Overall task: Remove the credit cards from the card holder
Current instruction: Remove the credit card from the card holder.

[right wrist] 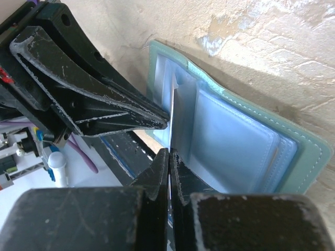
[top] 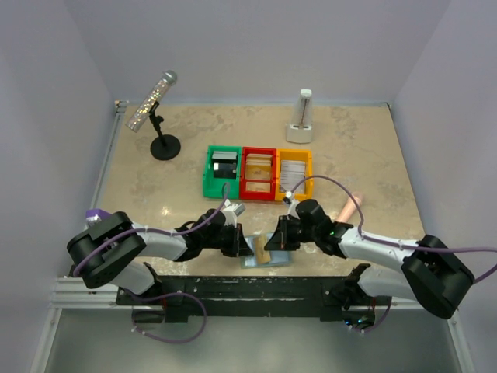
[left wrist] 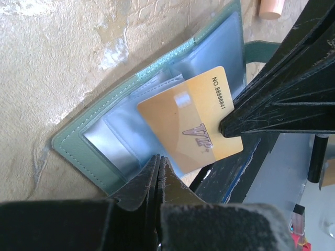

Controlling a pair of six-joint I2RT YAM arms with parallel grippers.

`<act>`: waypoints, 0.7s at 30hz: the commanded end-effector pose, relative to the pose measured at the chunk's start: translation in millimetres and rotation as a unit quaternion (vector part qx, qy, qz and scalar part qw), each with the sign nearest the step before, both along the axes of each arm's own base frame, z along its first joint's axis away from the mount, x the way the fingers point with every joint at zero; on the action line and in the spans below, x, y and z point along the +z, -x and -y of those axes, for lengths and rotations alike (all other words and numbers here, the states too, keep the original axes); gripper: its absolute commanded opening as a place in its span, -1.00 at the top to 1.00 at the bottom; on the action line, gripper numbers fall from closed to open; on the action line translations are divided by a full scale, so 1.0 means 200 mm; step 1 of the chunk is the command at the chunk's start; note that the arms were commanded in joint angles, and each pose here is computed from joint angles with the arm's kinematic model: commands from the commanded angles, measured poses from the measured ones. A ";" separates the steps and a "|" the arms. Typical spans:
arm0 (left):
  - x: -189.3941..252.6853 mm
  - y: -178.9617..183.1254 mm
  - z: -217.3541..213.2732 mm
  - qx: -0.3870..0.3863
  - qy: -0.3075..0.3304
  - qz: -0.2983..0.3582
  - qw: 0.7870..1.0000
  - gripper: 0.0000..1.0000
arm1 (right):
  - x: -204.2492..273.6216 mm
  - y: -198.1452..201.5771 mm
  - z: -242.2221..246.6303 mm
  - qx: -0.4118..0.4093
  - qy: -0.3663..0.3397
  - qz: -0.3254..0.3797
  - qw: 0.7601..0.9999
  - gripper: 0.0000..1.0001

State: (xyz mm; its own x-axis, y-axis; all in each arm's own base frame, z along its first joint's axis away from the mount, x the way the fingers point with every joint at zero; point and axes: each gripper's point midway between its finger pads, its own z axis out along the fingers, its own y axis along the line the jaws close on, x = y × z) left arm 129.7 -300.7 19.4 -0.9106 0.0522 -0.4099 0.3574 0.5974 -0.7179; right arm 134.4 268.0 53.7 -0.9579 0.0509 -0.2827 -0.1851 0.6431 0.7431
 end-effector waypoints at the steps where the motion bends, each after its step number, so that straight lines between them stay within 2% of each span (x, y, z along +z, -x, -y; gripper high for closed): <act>1: -0.09 0.00 -0.07 0.023 -0.040 -0.007 0.999 1.00 | 0.09 -0.03 -0.01 0.007 -0.010 0.026 1.000 1.00; 6: -0.10 -0.01 -0.08 0.028 -0.041 -0.009 0.999 1.00 | 0.12 -0.04 0.03 0.002 0.000 0.040 0.999 1.00; 16: -0.01 -0.02 -0.04 0.009 -0.013 0.014 1.000 0.99 | 0.13 -0.01 0.16 0.002 0.068 0.052 0.996 1.00; 21: 0.10 -0.05 0.00 -0.001 -0.002 0.039 0.999 0.71 | 0.17 -0.02 0.20 0.003 0.091 0.062 0.994 1.00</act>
State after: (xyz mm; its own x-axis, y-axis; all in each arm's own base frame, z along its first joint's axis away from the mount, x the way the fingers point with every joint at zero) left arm 129.2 -295.8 20.7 -0.9079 0.0514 -0.4160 0.3581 0.6111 -0.7059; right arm 132.4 236.4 75.9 -0.9329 0.0034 -0.3602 -0.2435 0.7308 0.6377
